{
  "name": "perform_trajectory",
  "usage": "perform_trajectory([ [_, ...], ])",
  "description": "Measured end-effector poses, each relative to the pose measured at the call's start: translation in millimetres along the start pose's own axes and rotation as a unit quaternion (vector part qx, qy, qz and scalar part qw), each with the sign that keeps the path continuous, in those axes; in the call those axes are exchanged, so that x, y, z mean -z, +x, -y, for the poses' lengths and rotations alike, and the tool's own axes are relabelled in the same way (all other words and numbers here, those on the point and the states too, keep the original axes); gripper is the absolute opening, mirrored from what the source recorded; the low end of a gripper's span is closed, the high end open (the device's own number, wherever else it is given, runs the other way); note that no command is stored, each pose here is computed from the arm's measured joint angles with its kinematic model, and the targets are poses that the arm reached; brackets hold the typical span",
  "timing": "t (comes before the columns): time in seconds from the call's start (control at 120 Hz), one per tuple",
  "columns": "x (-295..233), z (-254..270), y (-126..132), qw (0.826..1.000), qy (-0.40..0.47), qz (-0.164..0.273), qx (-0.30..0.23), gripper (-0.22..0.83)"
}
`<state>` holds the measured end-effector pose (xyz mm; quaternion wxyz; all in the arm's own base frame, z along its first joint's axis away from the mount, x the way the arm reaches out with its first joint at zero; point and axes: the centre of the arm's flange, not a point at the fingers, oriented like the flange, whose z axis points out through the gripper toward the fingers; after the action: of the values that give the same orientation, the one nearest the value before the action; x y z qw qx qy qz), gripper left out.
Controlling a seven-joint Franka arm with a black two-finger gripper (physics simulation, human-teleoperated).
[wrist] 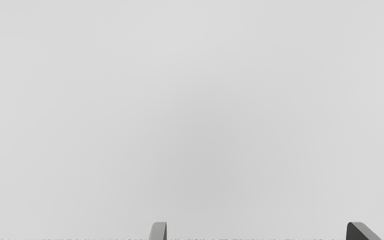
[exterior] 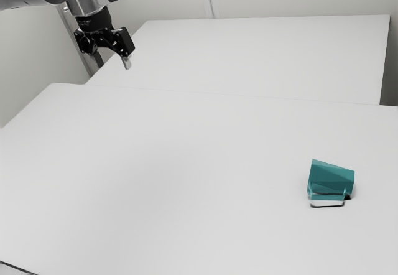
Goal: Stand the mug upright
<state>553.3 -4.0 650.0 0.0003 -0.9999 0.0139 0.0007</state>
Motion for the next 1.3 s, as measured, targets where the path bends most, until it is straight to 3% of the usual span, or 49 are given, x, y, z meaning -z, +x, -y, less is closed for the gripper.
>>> perform_trajectory([
  [0.283,-27.8,-12.6,7.5,1.0,-0.024,0.003,-0.017,0.59],
  [0.525,-81.0,-26.6,25.1,0.993,-0.106,-0.04,-0.033,0.59],
  [0.95,-181.2,-50.7,27.3,0.96,-0.264,-0.077,-0.054,0.59],
  [1.3,-244.4,-122.7,25.7,0.933,-0.33,-0.077,-0.119,0.59],
])
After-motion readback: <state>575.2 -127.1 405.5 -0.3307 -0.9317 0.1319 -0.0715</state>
